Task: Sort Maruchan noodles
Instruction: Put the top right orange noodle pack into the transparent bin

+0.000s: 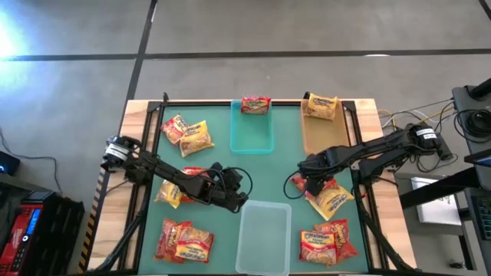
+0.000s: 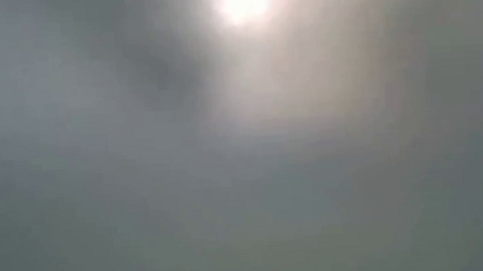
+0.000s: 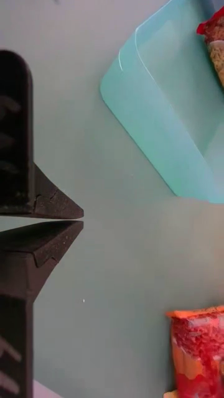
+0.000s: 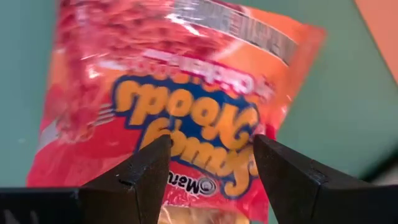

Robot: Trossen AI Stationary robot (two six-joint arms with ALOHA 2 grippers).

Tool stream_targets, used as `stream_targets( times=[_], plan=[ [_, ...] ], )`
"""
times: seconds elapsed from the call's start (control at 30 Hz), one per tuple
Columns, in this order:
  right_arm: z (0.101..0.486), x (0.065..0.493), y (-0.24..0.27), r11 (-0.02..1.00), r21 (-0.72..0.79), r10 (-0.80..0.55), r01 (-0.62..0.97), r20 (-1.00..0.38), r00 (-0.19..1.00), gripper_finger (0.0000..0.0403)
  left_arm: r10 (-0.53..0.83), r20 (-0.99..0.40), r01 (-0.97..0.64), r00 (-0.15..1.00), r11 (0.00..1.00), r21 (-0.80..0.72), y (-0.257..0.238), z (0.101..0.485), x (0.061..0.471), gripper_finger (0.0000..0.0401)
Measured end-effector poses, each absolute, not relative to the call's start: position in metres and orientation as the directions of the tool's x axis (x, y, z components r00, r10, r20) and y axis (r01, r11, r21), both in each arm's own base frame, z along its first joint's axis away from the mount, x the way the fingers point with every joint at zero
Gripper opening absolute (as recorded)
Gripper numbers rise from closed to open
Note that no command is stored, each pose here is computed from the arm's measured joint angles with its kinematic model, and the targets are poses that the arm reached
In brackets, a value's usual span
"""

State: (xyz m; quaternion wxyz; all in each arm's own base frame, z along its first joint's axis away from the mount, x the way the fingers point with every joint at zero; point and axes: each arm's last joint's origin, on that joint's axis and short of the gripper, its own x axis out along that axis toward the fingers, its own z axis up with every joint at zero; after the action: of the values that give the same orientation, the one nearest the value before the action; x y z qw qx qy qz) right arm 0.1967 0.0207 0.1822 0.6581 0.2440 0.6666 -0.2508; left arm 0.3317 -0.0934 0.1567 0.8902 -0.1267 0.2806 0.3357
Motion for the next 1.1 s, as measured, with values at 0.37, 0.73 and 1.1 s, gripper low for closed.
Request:
stream_targets(
  times=[0.37,0.73,1.1],
  plan=[
    [0.193,0.246,0.026,0.953,0.191,0.050,0.234,-0.863,0.503,0.0219,0.526,-0.584,-0.669,0.618,0.743,-0.039,-0.093,0.157,0.332,0.0000],
    [0.228,0.255,0.028,0.828,0.329,0.056,0.455,-0.854,0.517,0.0219,0.526,-0.584,-0.668,0.618,0.743,-0.038,-0.093,0.157,0.332,0.0000],
    [0.202,0.229,0.032,0.629,0.217,-0.002,0.746,-0.960,0.280,0.0219,0.526,-0.584,-0.665,0.618,0.746,-0.032,-0.093,0.156,0.332,0.0000]
  ],
)
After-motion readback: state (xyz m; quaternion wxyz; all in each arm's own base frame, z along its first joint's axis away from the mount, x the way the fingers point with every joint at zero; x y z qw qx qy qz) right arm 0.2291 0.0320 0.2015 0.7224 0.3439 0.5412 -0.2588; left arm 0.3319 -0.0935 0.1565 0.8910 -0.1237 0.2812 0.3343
